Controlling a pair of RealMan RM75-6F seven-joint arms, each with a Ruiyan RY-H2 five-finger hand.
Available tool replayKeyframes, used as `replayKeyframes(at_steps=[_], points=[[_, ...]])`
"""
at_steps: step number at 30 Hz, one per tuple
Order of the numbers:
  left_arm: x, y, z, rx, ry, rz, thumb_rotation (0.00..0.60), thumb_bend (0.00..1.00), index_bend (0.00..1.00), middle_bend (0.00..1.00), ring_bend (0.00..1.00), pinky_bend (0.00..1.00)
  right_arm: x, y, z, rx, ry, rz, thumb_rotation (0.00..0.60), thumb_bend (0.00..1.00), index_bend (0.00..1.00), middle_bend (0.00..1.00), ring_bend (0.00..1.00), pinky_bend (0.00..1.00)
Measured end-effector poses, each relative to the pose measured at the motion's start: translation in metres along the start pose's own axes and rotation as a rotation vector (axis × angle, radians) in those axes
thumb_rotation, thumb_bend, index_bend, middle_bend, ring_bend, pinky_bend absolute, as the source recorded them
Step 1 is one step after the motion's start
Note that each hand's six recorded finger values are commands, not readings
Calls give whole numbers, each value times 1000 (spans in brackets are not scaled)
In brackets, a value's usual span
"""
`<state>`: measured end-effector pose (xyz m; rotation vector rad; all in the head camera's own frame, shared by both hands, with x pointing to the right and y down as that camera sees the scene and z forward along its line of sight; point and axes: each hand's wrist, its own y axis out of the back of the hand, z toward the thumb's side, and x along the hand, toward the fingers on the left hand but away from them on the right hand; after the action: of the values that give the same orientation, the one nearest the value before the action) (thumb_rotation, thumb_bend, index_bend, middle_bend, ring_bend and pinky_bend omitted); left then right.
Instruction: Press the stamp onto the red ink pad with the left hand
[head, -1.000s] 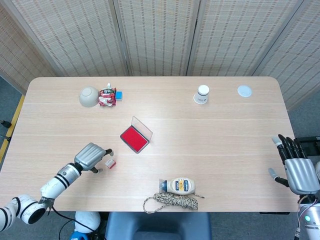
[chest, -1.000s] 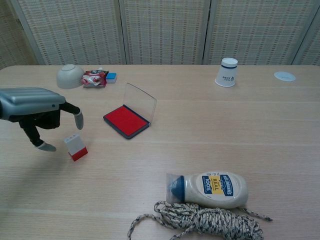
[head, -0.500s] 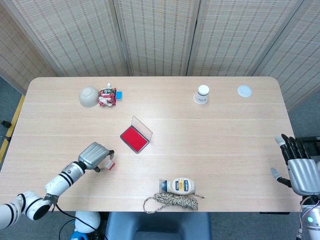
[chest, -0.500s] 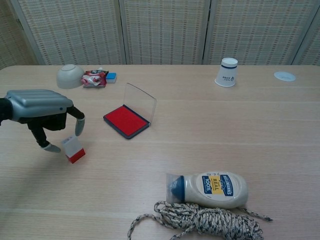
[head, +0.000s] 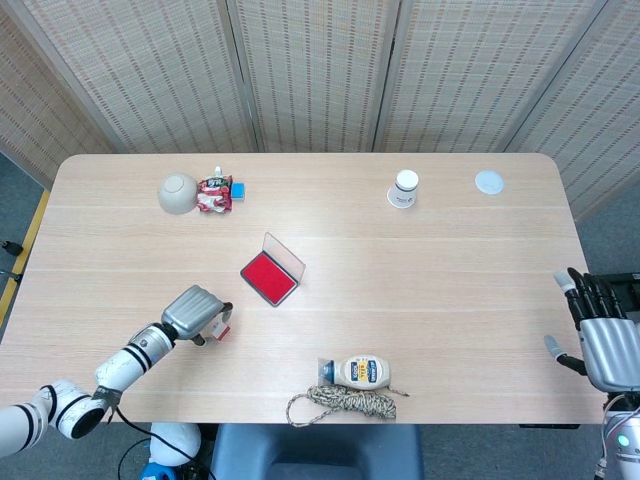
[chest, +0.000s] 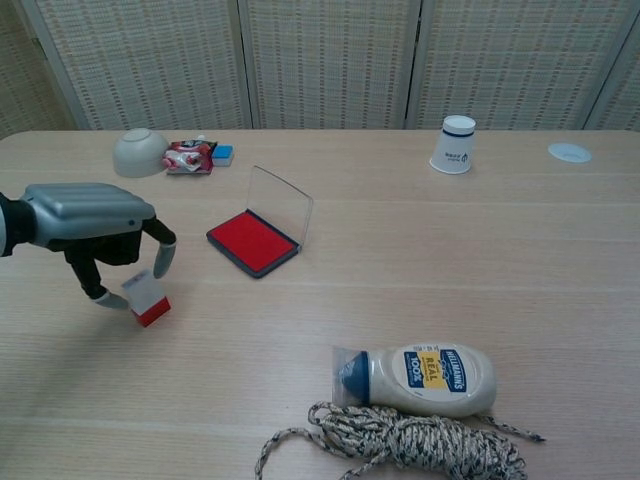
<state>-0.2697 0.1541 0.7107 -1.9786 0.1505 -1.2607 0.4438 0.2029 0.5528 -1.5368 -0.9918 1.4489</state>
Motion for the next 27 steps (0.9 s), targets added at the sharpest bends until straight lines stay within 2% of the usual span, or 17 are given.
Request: replayKeyframes(at_steps=[13, 20, 24, 27], points=[[2, -2, -5, 8, 9, -1, 600, 238, 562, 1000, 867, 704, 0, 0, 0, 4, -5, -2, 600, 282, 0, 0, 0, 0], [0, -1, -6, 15, 10, 1, 600, 242, 657, 1000, 873, 704, -1, -2, 0, 7, -4, 1, 600, 282, 0, 0, 0, 0], [-3, 5, -5, 15, 8, 8, 600, 301, 724, 1000, 883, 707, -1, -2, 0, 6, -4, 1, 600, 282, 0, 0, 0, 0], [-6, 14, -7, 23, 9, 16, 600, 369, 735, 1000, 888, 717, -1, -1, 0, 3, -4, 2, 600, 282, 0, 0, 0, 0]])
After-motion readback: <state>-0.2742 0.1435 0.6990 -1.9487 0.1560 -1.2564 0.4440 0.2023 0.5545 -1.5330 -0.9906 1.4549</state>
